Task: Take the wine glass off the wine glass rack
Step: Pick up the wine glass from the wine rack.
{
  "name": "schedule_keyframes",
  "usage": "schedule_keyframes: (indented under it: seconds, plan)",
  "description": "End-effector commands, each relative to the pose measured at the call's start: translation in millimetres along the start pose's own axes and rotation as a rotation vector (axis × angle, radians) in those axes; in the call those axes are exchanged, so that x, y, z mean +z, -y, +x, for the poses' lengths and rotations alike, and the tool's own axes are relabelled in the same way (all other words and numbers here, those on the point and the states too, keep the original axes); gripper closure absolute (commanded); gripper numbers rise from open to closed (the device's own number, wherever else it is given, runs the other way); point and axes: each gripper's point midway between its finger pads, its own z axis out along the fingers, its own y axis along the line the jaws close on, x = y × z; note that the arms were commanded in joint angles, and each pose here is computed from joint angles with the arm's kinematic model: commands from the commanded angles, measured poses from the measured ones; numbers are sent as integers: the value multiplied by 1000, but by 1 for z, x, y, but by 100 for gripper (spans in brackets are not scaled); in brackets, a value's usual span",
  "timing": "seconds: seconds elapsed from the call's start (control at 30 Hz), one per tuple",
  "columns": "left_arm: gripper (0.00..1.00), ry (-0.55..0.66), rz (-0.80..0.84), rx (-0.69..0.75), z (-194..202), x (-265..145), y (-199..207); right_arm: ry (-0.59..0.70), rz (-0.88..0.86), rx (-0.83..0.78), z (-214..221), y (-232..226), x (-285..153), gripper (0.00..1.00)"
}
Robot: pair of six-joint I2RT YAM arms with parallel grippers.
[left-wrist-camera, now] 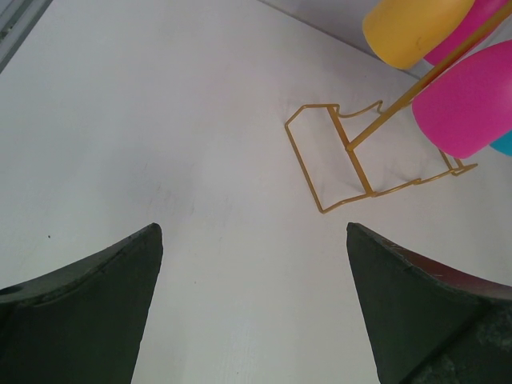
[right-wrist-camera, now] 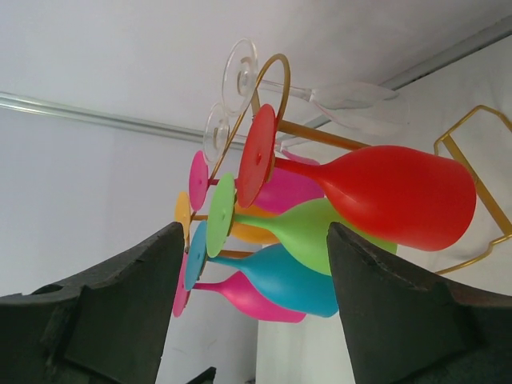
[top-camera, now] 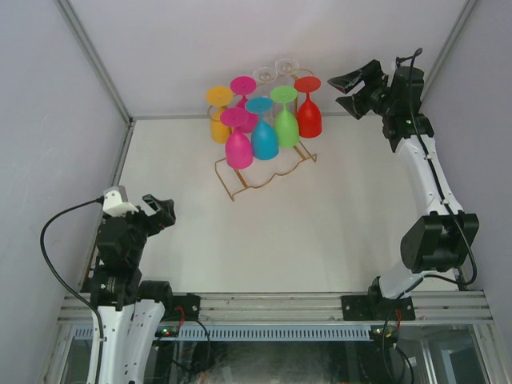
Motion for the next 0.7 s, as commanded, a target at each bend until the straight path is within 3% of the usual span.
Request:
schedule_keyframes:
  seconds: [0.0,0.1,0.17,0.33,0.63,0.67]
  plan:
    - [0,6,28,4,-4,4,6,76,-68,-19,-18,-34,-7,28]
    - [0,7,30,4,-5,4,6,46,-83,-29,-16,-39,-4,29]
    - [0,8,29,3,-5,4,6,29,-64,-7,-14,-33,2,36]
    - [0,8,33,1,-5,4,7,14,-39,50,-15,-24,15,42]
    - [0,-2,41,0,-2,4,8,-48,4,45,-9,-17,43,47]
    - [0,-4,41,0,-2,5,8,-52,6,46,-9,-15,46,51]
